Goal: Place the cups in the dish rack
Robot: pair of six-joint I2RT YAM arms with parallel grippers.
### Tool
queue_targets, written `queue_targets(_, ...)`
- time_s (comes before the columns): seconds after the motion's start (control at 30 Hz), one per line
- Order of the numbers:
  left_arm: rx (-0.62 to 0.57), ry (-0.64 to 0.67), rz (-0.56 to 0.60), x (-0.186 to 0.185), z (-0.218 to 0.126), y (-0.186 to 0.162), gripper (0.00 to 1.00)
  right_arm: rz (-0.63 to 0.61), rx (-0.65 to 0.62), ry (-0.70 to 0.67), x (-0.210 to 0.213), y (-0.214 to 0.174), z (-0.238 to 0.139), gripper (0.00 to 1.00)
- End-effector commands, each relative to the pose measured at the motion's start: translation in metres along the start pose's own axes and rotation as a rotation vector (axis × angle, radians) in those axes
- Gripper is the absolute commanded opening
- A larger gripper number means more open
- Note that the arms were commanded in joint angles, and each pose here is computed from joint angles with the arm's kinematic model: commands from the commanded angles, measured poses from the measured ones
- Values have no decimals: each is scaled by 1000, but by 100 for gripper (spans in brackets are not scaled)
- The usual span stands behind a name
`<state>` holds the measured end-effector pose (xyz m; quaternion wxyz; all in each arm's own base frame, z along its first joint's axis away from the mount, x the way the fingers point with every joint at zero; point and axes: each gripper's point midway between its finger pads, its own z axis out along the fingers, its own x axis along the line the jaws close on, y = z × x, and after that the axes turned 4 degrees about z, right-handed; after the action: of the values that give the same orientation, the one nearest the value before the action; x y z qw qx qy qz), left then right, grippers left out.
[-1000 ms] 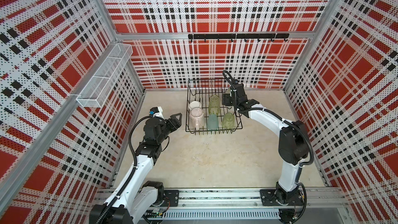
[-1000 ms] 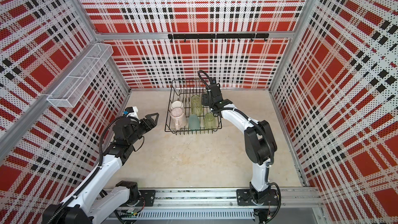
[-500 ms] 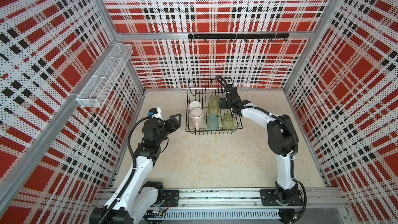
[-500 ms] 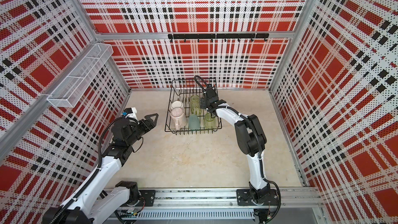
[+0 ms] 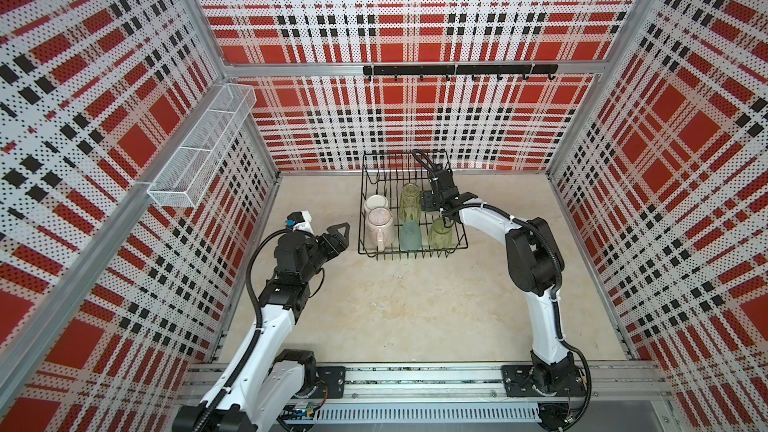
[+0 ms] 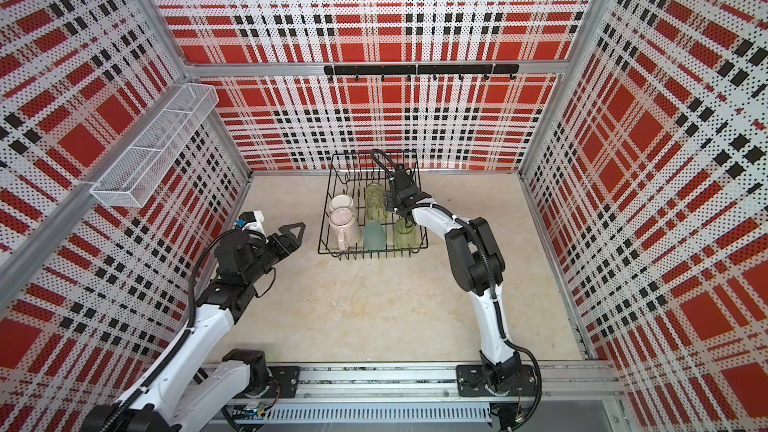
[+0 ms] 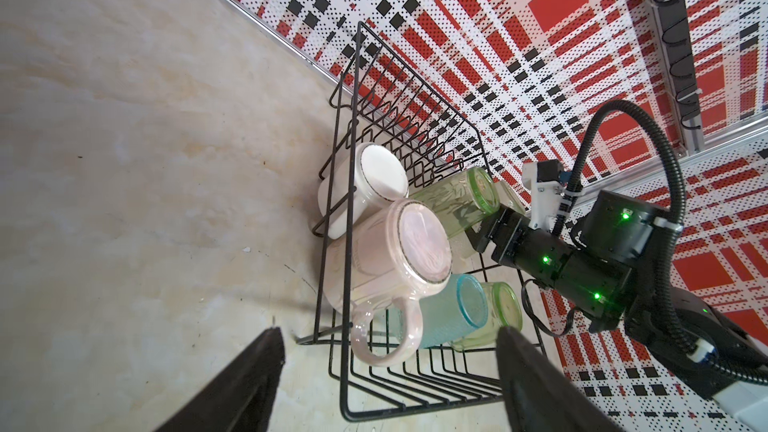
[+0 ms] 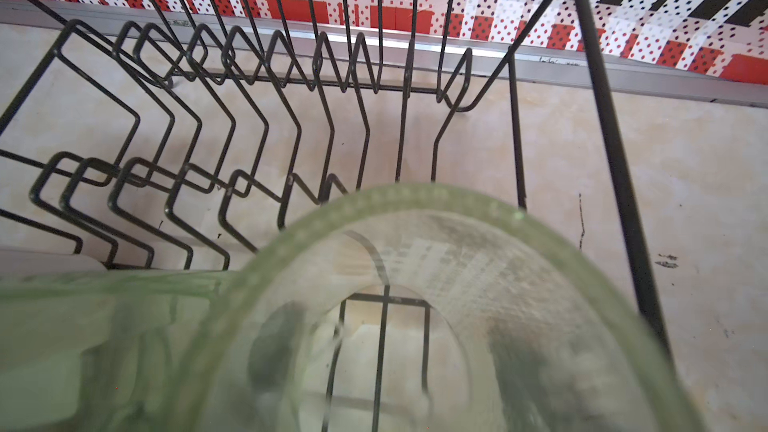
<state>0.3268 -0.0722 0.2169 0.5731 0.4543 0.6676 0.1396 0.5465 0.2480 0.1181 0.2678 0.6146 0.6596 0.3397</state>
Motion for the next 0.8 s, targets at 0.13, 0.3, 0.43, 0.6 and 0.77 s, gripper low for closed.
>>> queue_targets(0.13,-4,-14,-2,-1,-3,0,83,-21,-19,-28,-7,-4,12,74)
queue_targets(0.3,0,-12,-6,1,-2,-2,84,-33,-14,-27,-8,-4,12,82)
queue_targets(0.43,12,-28,-29,2,0,-6,84,-54,-5,-33,-9,-5,12,86)
queue_targets(0.6,16,-31,-37,3,0,-6,84,-65,2,-41,-10,-7,12,88)
queue_targets(0.77,17,-35,-41,2,0,-6,84,-59,-14,-37,-10,2,3,87)
